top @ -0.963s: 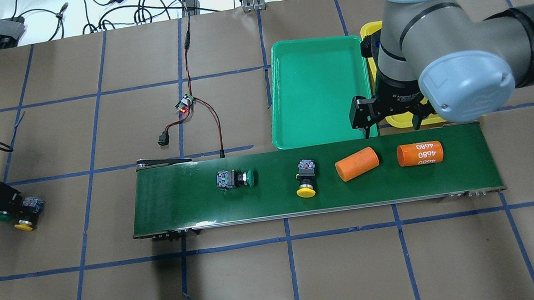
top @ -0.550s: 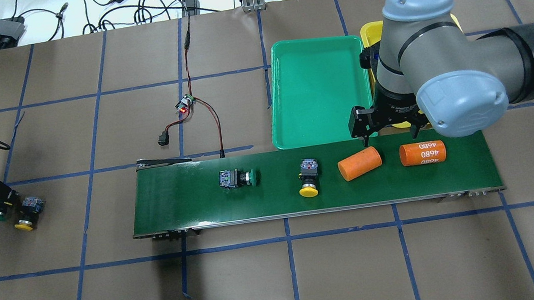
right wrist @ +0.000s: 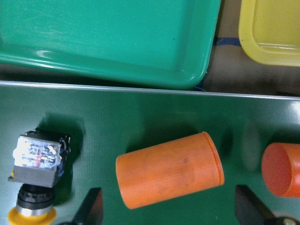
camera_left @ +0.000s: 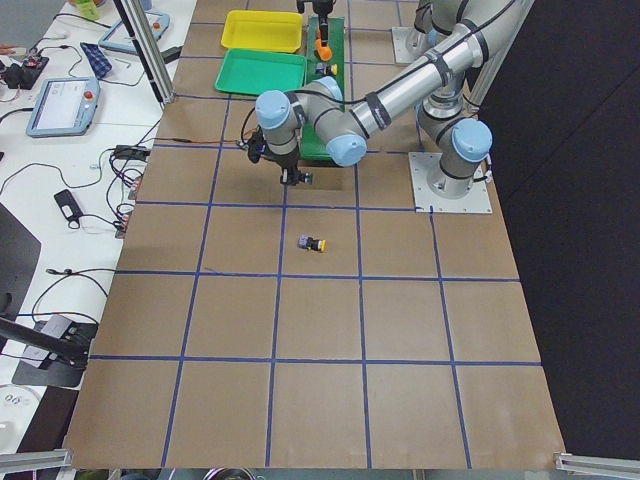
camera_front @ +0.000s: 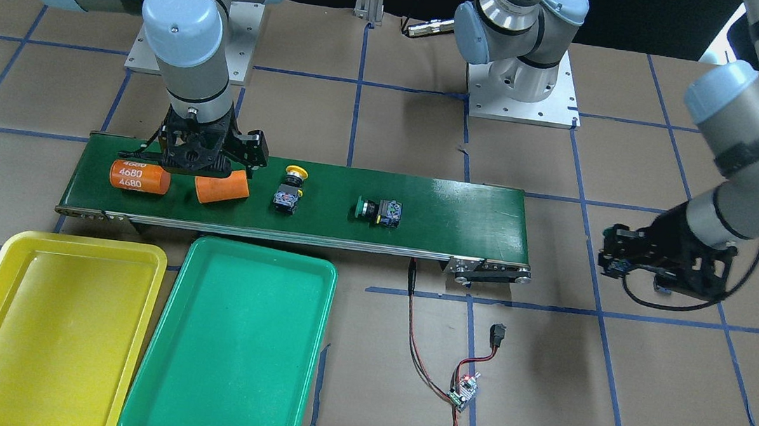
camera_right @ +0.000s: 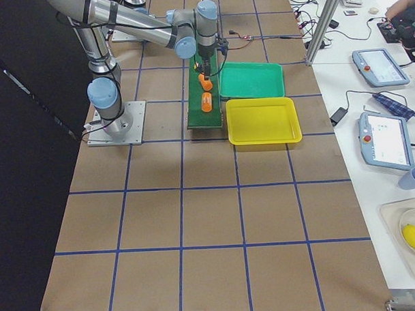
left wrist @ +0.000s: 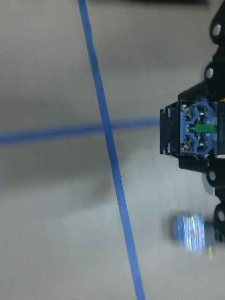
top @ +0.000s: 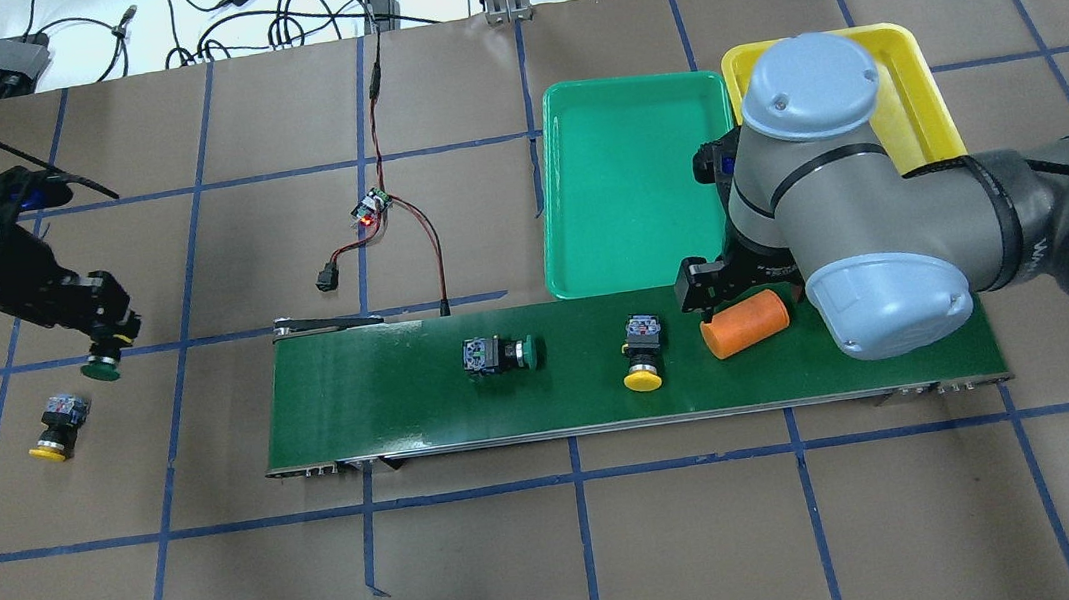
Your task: Sort buttons by color to trays
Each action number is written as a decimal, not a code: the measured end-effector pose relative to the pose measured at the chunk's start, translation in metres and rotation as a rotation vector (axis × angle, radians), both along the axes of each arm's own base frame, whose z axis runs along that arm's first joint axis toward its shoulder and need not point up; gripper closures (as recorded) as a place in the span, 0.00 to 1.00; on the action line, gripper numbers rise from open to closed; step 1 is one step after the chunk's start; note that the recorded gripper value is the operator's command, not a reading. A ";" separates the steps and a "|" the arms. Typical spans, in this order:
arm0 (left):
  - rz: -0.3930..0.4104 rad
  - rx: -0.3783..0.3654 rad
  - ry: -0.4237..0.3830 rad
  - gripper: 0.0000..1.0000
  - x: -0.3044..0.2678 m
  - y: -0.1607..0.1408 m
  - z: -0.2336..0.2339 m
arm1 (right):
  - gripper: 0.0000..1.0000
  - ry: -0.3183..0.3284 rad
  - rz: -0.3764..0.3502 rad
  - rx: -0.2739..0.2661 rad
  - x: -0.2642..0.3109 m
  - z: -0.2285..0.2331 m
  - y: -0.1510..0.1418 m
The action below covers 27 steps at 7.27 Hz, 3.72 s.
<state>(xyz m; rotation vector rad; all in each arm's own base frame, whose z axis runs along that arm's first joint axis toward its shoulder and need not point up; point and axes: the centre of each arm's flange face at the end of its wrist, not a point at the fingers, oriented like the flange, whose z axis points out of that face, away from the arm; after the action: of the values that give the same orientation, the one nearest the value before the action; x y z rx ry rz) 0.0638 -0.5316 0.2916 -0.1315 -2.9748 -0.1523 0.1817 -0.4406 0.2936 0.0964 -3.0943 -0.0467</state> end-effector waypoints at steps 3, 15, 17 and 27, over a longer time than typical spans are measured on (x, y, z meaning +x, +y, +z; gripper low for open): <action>0.107 -0.014 -0.041 1.00 -0.147 0.028 -0.010 | 0.00 -0.001 0.004 -0.003 0.001 -0.001 0.001; -0.090 -0.096 -0.045 0.00 0.095 0.049 -0.053 | 0.00 0.001 -0.049 -0.004 0.001 -0.008 -0.002; -0.166 -0.110 -0.042 0.00 0.136 0.044 -0.068 | 0.00 0.002 -0.083 0.002 0.001 -0.012 -0.001; -0.186 -0.031 -0.088 1.00 0.148 0.028 -0.077 | 0.92 0.010 -0.091 0.027 -0.006 -0.044 0.011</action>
<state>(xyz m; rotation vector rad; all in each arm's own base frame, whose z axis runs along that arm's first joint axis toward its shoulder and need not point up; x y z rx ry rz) 0.2117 -0.5037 0.2142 -0.4166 -3.0492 -0.1371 0.1757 -0.4300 0.2496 -0.0441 -3.0871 -0.0916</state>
